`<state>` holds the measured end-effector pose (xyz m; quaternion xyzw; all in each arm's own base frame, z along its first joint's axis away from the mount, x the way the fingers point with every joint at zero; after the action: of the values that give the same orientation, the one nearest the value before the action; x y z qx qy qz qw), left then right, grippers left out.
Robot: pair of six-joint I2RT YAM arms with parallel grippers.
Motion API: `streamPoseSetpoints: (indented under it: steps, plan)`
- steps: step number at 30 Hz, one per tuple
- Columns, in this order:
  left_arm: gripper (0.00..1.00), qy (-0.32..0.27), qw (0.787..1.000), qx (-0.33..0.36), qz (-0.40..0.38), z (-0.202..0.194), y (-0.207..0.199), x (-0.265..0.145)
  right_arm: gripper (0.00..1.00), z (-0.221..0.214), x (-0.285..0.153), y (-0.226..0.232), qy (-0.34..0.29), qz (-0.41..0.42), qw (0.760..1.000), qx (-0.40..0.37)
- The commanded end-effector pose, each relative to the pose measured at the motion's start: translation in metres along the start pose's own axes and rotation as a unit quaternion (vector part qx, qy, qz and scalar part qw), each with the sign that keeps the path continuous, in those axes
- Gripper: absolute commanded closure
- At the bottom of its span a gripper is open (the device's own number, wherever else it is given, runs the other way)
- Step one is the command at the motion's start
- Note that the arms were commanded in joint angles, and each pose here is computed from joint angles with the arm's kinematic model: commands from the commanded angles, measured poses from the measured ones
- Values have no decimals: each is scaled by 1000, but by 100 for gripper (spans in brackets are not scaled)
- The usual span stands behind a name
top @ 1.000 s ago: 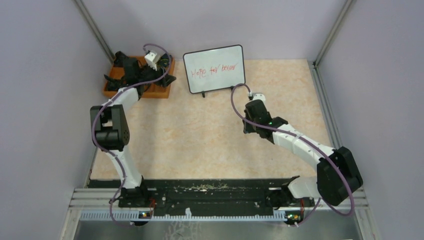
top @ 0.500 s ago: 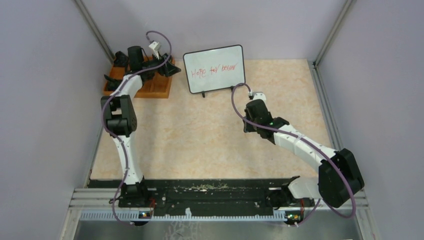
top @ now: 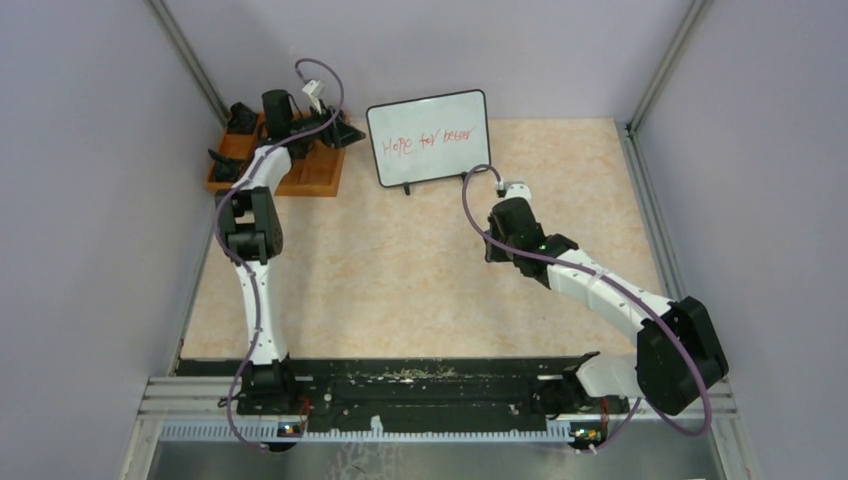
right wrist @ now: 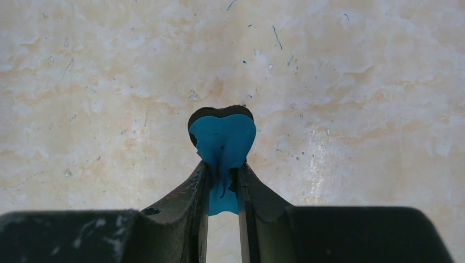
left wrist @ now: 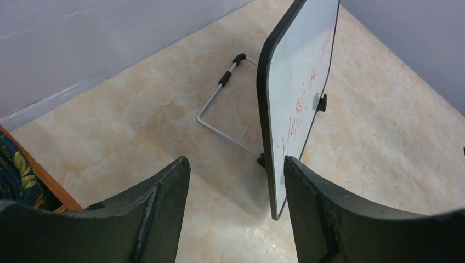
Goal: Erase the whiteboard
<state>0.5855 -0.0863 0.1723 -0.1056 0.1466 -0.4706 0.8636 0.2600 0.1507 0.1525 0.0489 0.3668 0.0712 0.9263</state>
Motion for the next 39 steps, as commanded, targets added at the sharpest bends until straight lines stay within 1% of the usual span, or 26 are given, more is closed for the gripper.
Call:
streamPoseSetpoints:
  steps: [1, 10, 19, 26, 33, 39]
  plan:
    - [31, -15, 999, 16, -24, 15, -7, 14, 100, 28, -4, 17, -47, 31, 998, 11]
    - [34, -28, 998, 10, -52, 20, -14, 27, 100, 25, -7, 14, -48, 29, 998, 18]
    - [42, -33, 997, 10, -71, 23, -23, 42, 100, 25, -9, 12, -48, 24, 998, 18]
    - [46, -31, 997, 7, -74, 20, -22, 45, 100, 25, -10, 11, -53, 22, 998, 19]
    - [48, -33, 997, 9, -74, 22, -22, 45, 100, 26, -9, 12, -55, 24, 998, 18]
    - [55, -37, 996, 9, -76, 25, -23, 45, 100, 24, -6, 13, -50, 24, 998, 17]
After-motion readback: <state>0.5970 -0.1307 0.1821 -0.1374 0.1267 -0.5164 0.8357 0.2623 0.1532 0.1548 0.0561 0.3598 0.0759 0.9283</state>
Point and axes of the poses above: each gripper's point midway between its finger pads, its own x axis out along the fingers, its own y axis along the line the jaws close on, z = x × y, the point moved 6 cm from there along -x, back along the fingers, and after that the axes turned 2 degrees about x, right-handed, at the moved point
